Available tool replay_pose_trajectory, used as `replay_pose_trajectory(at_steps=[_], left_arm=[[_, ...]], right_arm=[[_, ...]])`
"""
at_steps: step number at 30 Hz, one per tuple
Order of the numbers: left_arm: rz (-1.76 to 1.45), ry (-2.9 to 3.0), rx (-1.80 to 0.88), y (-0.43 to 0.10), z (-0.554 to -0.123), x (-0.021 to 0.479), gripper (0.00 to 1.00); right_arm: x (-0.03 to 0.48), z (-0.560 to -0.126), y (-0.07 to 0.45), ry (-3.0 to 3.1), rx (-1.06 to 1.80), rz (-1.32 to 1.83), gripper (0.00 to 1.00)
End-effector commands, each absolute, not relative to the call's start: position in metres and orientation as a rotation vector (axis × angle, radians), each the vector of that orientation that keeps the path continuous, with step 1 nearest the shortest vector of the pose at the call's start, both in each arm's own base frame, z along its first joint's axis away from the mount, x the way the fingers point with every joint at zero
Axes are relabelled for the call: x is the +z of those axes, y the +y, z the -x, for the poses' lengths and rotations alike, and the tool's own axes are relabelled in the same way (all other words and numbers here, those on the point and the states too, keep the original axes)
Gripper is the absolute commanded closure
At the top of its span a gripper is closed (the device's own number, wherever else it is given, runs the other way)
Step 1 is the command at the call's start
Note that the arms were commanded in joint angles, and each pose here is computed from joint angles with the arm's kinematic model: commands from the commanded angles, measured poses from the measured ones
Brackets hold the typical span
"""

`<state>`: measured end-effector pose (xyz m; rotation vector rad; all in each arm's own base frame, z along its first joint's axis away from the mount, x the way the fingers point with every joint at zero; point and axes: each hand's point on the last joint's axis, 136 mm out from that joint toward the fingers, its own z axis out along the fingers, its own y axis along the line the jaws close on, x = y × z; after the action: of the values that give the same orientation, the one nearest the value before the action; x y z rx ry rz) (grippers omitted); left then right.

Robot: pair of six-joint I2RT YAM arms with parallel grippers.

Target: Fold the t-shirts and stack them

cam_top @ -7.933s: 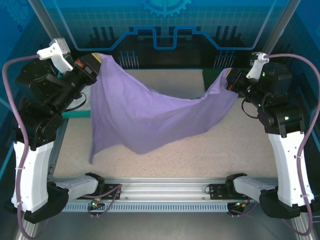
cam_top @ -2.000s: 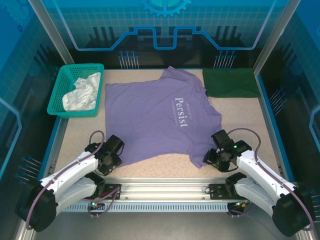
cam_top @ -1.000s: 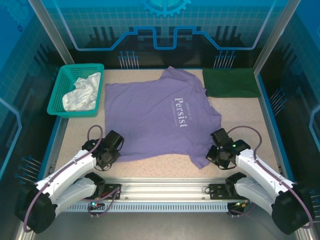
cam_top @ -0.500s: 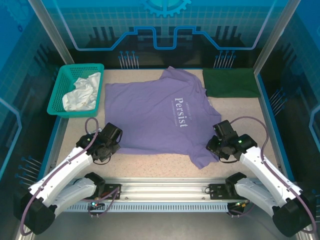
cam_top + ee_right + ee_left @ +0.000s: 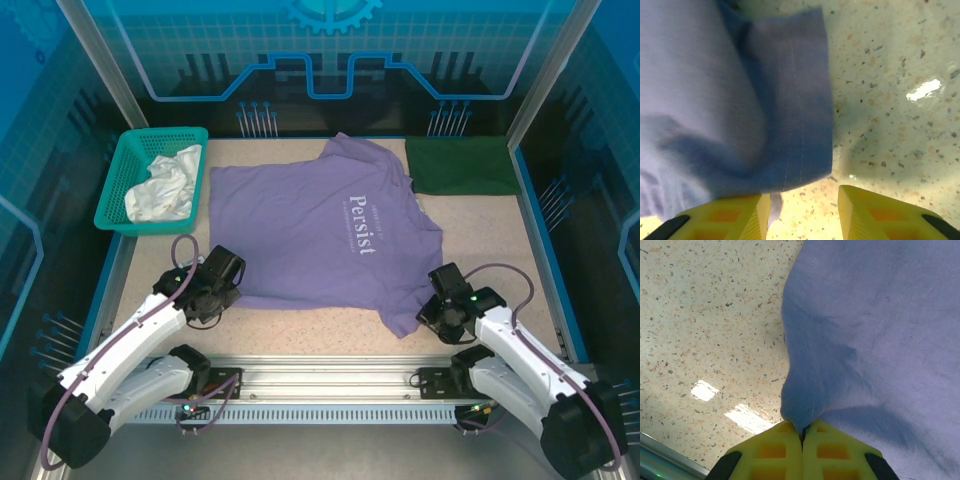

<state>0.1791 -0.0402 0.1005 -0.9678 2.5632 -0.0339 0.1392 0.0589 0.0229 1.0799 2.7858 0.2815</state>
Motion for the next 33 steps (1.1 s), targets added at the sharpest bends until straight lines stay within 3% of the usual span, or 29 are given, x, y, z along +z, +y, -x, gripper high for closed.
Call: replay_pose_trajectory(at_steps=[1, 3, 12, 21, 25, 28, 33], left_arm=[[0.932, 2.576, -0.007, -0.037, -0.175, 0.097, 1.0], [0.93, 2.572, -0.009, -0.036, -0.174, 0.098, 1.0], [0.918, 2.566, -0.009, -0.036, -0.176, 0.099, 1.0], [0.885, 2.569, -0.001, -0.035, -0.177, 0.101, 1.0], [0.875, 2.573, -0.005, -0.037, -0.178, 0.1, 1.0], [0.868, 2.579, -0.005, -0.038, -0.179, 0.1, 1.0], [0.86, 2.587, -0.007, -0.039, -0.179, 0.099, 1.0]], right_arm=[[0.015, -0.147, 0.064, 2.747, 0.35, -1.148, 0.59], [0.015, -0.153, 0.063, 2.739, 0.333, -1.138, 0.62], [0.012, -0.173, 0.06, 2.764, 0.293, -1.081, 0.98], [0.033, -0.178, 0.073, 2.756, 0.328, -0.905, 1.0], [0.045, -0.171, 0.09, 2.794, 0.322, -0.749, 0.74], [0.05, -0.156, 0.094, 2.831, 0.224, -0.659, 0.6], [0.057, -0.14, 0.095, 2.826, 0.104, -0.537, 0.55]])
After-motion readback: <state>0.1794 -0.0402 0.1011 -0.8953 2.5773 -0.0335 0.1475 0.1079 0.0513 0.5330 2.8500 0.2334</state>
